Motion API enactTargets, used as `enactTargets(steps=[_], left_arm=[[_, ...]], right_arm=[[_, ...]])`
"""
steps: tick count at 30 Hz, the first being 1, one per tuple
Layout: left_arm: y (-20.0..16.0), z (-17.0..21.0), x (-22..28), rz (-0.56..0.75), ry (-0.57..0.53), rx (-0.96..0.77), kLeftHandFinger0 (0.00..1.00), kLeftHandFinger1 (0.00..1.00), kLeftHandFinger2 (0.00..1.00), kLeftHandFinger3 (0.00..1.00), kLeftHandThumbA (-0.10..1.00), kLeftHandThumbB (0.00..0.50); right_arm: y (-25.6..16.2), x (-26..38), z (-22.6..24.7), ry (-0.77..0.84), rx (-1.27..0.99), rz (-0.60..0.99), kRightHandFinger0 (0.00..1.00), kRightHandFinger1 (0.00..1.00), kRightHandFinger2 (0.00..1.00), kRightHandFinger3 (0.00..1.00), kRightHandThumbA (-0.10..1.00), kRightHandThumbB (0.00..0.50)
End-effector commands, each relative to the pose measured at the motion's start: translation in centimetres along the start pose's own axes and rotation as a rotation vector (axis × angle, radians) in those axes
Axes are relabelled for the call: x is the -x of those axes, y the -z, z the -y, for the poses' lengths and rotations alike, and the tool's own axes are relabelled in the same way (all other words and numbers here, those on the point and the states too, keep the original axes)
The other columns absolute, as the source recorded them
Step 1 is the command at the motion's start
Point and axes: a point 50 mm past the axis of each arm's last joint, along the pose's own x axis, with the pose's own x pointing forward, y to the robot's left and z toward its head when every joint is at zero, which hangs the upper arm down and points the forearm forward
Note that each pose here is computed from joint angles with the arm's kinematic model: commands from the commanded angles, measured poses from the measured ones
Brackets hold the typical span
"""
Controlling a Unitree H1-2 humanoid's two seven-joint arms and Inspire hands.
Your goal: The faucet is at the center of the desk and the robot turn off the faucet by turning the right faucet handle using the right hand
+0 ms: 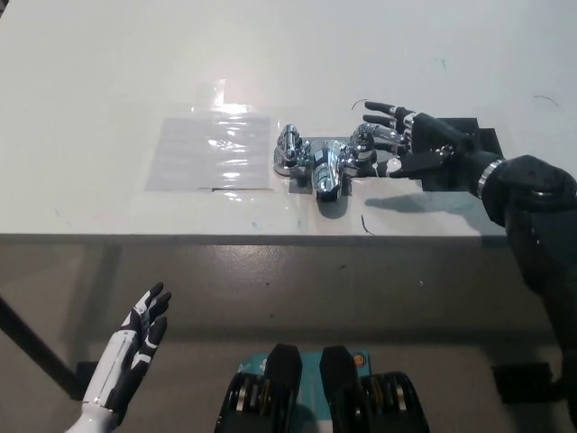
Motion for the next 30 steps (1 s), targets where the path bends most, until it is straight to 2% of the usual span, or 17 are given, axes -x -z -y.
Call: enactTargets(steps=[1,4,8,10,14,17,26,30], left_arm=[[-0.8,-0.6,-0.3,0.051,0.007,-0.02,1.0,1.0,1.0,1.0,0.92,0.332],[-0.8,-0.6,-0.4,0.059,0.008,-0.026,1.0,1.0,1.0,1.0,0.92,0.322],[-0.9,-0.7,-0.3,0.055,0.008,-0.022,1.0,1.0,1.0,1.0,0.92,0.323],[-0.9,-0.7,-0.4,0.055,0.006,-0.022,1.0,1.0,1.0,1.0,0.92,0.321],[-1.0,-0.7,-0.5,0.06,0.007,-0.029,1.0,1.0,1.0,1.0,0.92,0.309],[-1.1,-0.8,-0.5,0.055,0.008,-0.031,1.0,1.0,1.0,1.0,0.93,0.325],[-1.3,-1.0,-0.6,0.06,0.01,-0.039,1.0,1.0,1.0,1.0,0.93,0.314],[-1.2,-0.8,-0.6,0.061,0.011,-0.034,1.0,1.0,1.0,1.0,0.93,0.317]], right_arm=[[-3.4,-1.1,-3.7,-0.027,-0.008,0.2,1.0,1.0,1.0,1.0,1.0,0.393],[-3.8,-0.7,-6.4,0.05,-0.025,0.264,1.0,1.0,1.0,1.0,1.0,0.398],[-4.2,-0.6,-9.3,0.155,0.083,0.329,1.0,1.0,1.0,1.0,1.0,0.424],[-4.4,-0.7,-10.8,0.242,0.161,0.347,1.0,1.0,1.0,1.0,1.0,0.41],[-4.7,-0.5,-12.6,0.325,0.194,0.323,1.0,1.0,1.0,1.0,1.0,0.42],[-4.5,-0.6,-13.6,0.36,0.199,0.333,1.0,1.0,1.0,1.0,1.0,0.434],[-5.0,-1.8,-15.9,0.524,0.328,0.425,1.0,1.0,1.0,1.0,1.0,0.314],[-4.9,-2.6,-17.8,0.68,0.442,0.425,1.0,1.0,1.0,1.0,1.0,0.223]])
